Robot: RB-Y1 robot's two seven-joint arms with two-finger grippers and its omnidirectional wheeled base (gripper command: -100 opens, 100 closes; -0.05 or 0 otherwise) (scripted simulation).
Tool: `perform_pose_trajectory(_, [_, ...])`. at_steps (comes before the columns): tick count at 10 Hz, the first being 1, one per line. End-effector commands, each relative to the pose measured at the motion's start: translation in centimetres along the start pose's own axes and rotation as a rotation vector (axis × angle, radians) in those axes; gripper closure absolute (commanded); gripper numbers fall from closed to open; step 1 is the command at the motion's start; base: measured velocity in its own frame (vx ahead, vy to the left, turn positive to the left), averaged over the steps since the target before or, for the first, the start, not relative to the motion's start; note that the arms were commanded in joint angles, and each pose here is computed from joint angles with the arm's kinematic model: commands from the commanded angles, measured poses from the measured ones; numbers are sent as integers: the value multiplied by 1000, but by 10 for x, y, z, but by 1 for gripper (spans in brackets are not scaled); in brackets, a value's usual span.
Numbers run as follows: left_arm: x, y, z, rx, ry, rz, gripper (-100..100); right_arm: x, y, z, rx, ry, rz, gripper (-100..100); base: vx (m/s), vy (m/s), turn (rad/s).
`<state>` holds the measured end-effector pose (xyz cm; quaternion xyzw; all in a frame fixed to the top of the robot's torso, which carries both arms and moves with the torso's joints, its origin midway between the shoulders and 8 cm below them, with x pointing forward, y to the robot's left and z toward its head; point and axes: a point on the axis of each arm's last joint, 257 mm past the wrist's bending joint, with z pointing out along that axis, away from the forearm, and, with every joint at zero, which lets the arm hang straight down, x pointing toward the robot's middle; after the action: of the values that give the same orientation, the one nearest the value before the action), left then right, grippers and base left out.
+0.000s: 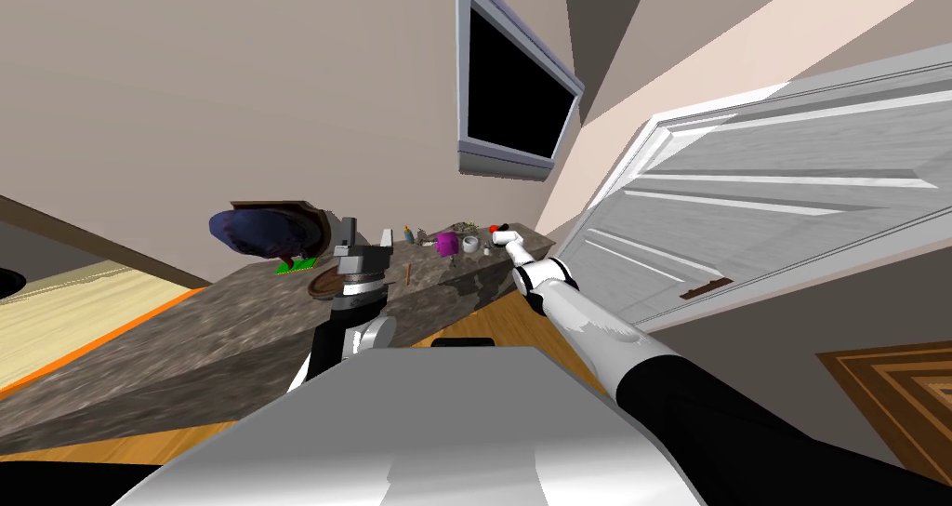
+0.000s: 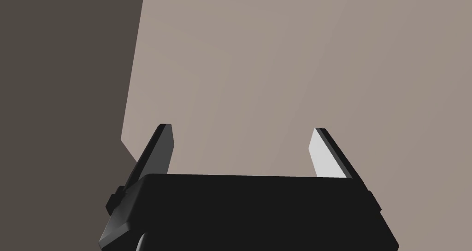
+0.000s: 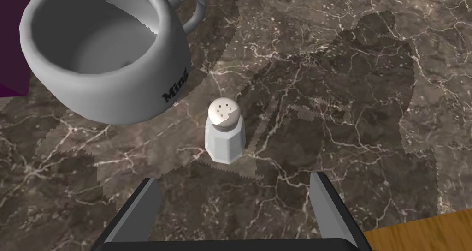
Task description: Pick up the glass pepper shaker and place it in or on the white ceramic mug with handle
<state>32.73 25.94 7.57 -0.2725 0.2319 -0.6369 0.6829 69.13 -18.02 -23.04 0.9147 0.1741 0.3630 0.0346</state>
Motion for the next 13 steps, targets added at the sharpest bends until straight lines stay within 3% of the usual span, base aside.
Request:
perform_pose_trajectory(1, [0, 0, 0, 0, 0, 0, 0, -6, -3, 0, 8, -22, 44, -100, 27, -5, -23])
perform_pose_trajectory(6, [0, 0, 0, 0, 0, 0, 0, -37, -12, 1, 29, -139, 190, -100, 39, -4, -14])
perform_pose_trajectory(13, [0, 0, 0, 0, 0, 0, 0, -53, -15, 0, 30, -197, 275, -100, 28, 6, 0])
